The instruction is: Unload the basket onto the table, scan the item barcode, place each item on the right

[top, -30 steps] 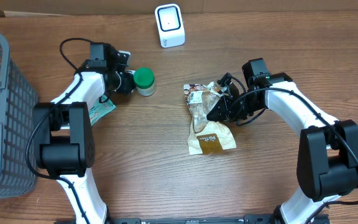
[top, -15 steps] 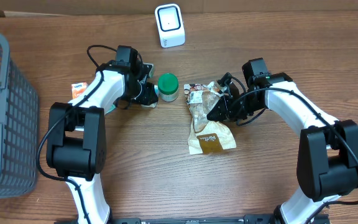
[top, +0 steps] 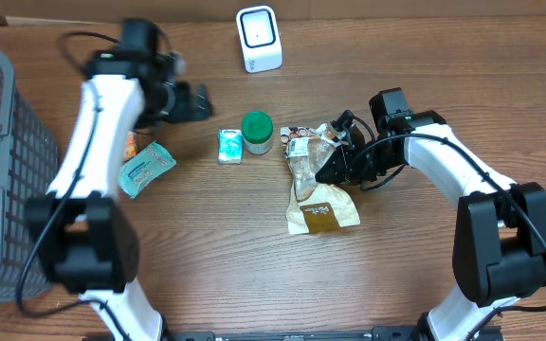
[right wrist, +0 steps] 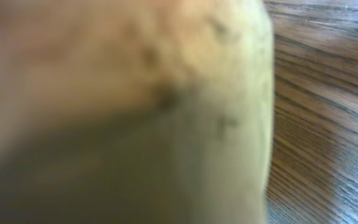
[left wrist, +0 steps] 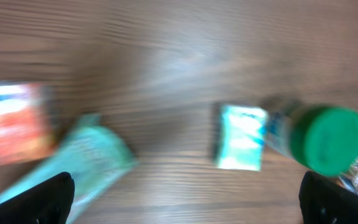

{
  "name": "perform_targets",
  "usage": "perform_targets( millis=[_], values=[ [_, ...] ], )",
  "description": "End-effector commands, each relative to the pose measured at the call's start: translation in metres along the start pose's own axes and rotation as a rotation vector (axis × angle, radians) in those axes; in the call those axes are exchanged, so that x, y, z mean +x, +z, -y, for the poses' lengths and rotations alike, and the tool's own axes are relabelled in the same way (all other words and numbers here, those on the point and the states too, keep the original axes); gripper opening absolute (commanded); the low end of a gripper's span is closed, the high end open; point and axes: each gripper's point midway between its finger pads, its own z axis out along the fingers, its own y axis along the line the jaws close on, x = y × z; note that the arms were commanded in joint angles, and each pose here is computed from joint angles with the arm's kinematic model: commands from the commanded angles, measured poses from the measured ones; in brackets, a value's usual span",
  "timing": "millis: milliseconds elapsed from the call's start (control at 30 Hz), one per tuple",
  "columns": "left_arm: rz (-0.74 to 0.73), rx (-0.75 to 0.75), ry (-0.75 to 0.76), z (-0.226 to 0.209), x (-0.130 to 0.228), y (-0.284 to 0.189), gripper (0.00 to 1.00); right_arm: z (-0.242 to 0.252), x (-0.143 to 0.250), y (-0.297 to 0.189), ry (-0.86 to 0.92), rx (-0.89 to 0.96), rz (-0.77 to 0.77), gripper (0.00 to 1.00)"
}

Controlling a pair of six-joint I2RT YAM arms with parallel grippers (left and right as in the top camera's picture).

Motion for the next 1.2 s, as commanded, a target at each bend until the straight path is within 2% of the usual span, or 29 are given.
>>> perform_targets(
  millis=[0, 167, 267, 300, 333, 367, 400, 467, 533, 600, 633, 667, 700, 733, 767, 867, 1167],
  values=[
    [0.045, -0.192, -0.175, -0.081, -0.005, -0.021, 0.98, -0.005, -0.002, -0.002, -0.019, -0.008, 0.009, 0.04],
    [0.026, -0.276, -0.319, -0.160, 0.021, 0.003, 0.95, -0.005, -0.002, -0.002, -0.020, -0.008, 0.010, 0.04],
    [0.034, -0.273, -0.300, -0.179, 0.029, 0.020, 0.92, -0.005, -0.003, -0.002, -0.022, -0.008, 0.013, 0.04],
    [0.036, -0.271, -0.274, -0.183, 0.032, 0.027, 0.84, -0.005, -0.003, -0.002, -0.024, -0.008, 0.014, 0.04],
    [0.040, -0.271, -0.251, -0.186, 0.034, 0.033, 0.80, -0.005, -0.004, -0.002, -0.024, -0.008, 0.015, 0.04],
    [0.051, -0.274, -0.198, -0.188, 0.036, 0.043, 0.62, -0.005, -0.003, -0.002, -0.024, -0.008, 0.014, 0.04],
    [0.064, -0.274, -0.168, -0.187, 0.034, 0.048, 0.54, -0.005, -0.003, -0.002, -0.024, -0.008, 0.014, 0.04],
    [0.085, -0.274, -0.159, -0.186, 0.031, 0.052, 0.50, -0.005, -0.004, -0.002, -0.024, -0.008, 0.015, 0.04],
    [0.102, -0.275, -0.140, -0.185, 0.028, 0.055, 0.42, -0.005, -0.003, -0.002, -0.023, -0.008, 0.014, 0.04],
    [0.118, -0.277, -0.134, -0.186, 0.027, 0.059, 0.40, -0.005, -0.003, -0.002, -0.023, -0.008, 0.014, 0.04],
    [0.130, -0.277, -0.132, -0.186, 0.027, 0.063, 0.27, -0.005, -0.003, -0.002, -0.023, -0.008, 0.014, 0.04],
    [0.144, -0.274, -0.130, -0.187, 0.026, 0.066, 0.22, -0.005, -0.003, -0.002, -0.023, -0.008, 0.014, 0.04],
    [0.160, -0.263, -0.120, -0.185, 0.024, 0.068, 0.23, -0.005, -0.003, -0.002, -0.023, -0.008, 0.014, 0.04],
    [0.174, -0.245, -0.103, -0.182, 0.023, 0.071, 0.28, -0.005, -0.003, -0.002, -0.023, -0.008, 0.014, 0.04],
    [0.182, -0.214, -0.083, -0.177, 0.022, 0.074, 0.37, -0.005, -0.003, -0.002, -0.023, -0.008, 0.014, 0.04],
    [0.197, -0.181, -0.048, -0.168, 0.023, 0.083, 0.48, -0.005, -0.003, -0.002, -0.023, -0.008, 0.014, 0.04],
    [0.133, -0.169, 0.000, -0.150, 0.048, 0.103, 0.43, -0.005, -0.002, -0.002, -0.020, -0.008, 0.011, 0.04]
  ],
)
